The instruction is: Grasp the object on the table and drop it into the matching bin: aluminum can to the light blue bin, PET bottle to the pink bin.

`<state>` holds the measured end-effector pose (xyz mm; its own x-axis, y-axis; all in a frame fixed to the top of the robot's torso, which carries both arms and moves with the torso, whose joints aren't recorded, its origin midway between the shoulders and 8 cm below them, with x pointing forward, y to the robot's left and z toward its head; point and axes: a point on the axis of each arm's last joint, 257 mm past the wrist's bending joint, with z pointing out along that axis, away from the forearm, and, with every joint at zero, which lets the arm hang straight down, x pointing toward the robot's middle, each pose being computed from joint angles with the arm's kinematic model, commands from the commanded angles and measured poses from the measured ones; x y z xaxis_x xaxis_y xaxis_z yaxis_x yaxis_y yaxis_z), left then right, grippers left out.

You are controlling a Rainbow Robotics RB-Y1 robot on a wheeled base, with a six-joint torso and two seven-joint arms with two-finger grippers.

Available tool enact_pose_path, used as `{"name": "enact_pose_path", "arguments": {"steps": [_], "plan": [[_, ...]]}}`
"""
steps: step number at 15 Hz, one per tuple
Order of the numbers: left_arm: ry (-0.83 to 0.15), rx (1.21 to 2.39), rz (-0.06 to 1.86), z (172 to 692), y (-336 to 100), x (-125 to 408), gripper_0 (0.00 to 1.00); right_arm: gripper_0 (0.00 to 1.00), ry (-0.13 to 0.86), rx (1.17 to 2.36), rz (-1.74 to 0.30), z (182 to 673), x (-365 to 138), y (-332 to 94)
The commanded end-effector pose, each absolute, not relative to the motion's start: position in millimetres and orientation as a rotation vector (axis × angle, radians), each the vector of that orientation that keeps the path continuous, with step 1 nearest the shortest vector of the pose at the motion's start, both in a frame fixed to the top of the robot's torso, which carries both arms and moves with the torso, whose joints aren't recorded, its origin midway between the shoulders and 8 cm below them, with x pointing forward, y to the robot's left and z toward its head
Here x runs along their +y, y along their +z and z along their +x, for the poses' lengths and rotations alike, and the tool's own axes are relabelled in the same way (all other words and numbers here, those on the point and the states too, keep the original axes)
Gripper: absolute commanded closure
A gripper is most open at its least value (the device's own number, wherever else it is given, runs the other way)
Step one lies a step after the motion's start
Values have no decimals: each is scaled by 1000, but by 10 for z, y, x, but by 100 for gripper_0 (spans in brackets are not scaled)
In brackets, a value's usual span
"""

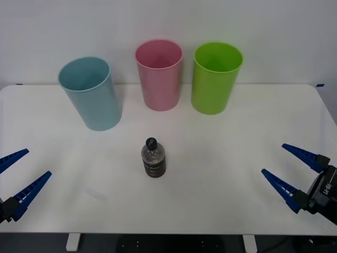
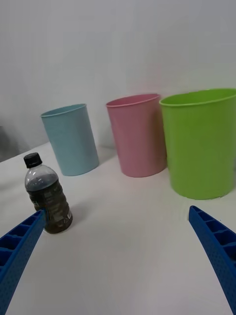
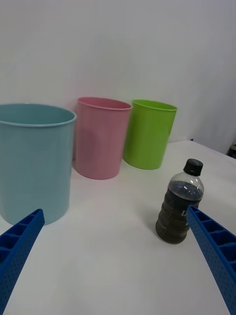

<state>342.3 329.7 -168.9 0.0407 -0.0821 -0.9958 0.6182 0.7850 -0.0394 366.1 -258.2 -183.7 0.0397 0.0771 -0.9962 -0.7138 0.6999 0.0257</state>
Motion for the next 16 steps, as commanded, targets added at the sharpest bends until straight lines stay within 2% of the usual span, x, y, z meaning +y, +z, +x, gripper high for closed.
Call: {"name": "enact_pose_path", "arguments": {"steps": [1, 5, 8, 16], "plan": [[-567, 1441, 465, 3423, -1689, 3297, 0, 0, 660, 1405, -632, 3739, -2397, -1903], [-567, 1441, 465, 3423, -1689, 3297, 0, 0, 643, 1403, -707, 3815, -2247, -2014], [-567, 1441, 465, 3423, -1689, 3297, 0, 0, 622, 1359, -779, 3902, -2097, -2099], [-567, 1441, 465, 3423, -1689, 3297, 0, 0, 727, 1381, -855, 4135, -1559, -2393]]}}
